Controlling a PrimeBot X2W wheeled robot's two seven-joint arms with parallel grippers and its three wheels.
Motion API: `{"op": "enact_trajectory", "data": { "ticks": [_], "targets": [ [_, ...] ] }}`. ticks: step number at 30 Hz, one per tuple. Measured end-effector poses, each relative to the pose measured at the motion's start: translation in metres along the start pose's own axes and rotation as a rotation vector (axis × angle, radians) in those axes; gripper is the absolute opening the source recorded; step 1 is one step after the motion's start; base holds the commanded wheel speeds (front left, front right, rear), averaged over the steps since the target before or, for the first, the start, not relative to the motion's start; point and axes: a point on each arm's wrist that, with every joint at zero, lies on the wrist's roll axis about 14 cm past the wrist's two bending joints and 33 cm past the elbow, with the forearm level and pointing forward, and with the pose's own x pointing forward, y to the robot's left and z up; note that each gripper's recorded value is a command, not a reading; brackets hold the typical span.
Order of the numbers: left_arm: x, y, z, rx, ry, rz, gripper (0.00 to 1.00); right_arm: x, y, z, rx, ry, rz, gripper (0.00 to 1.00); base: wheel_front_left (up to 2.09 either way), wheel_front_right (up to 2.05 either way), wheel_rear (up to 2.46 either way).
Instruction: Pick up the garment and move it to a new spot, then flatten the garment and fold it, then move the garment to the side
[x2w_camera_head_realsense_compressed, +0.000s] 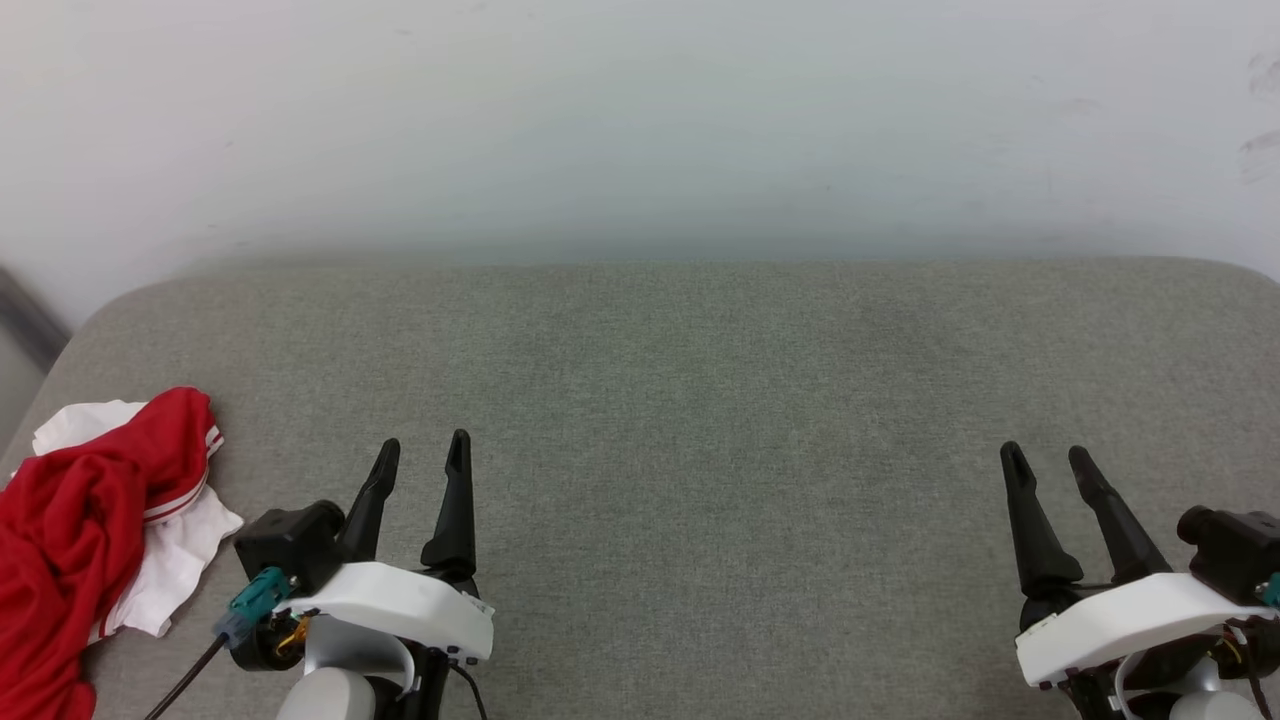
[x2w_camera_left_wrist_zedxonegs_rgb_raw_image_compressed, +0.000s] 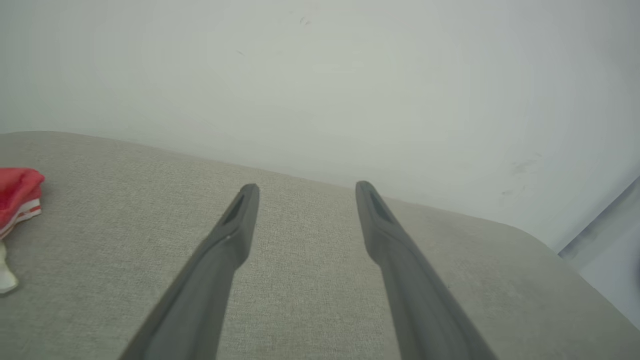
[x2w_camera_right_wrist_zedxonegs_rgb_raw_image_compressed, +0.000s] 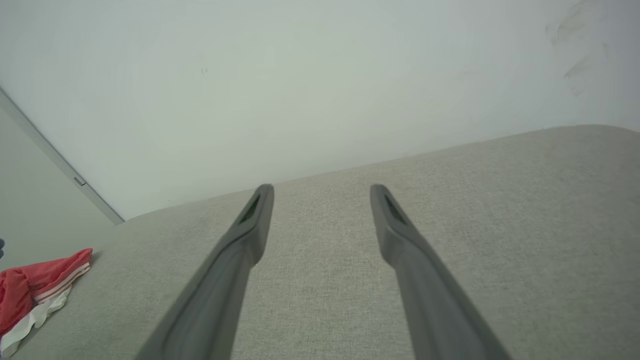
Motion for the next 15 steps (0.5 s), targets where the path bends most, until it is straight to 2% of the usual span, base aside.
{"op": "enact_trajectory", "data": {
  "ticks": [15],
  "targets": [
    [-0.0005,-0.004,0.0004,0.145,-0.018,-0.016,1.0,-0.0011,0.0028,-0.0022,-0.131,0.017,-0.001,1.0,0.0,0.0,0.0]
  ]
}}
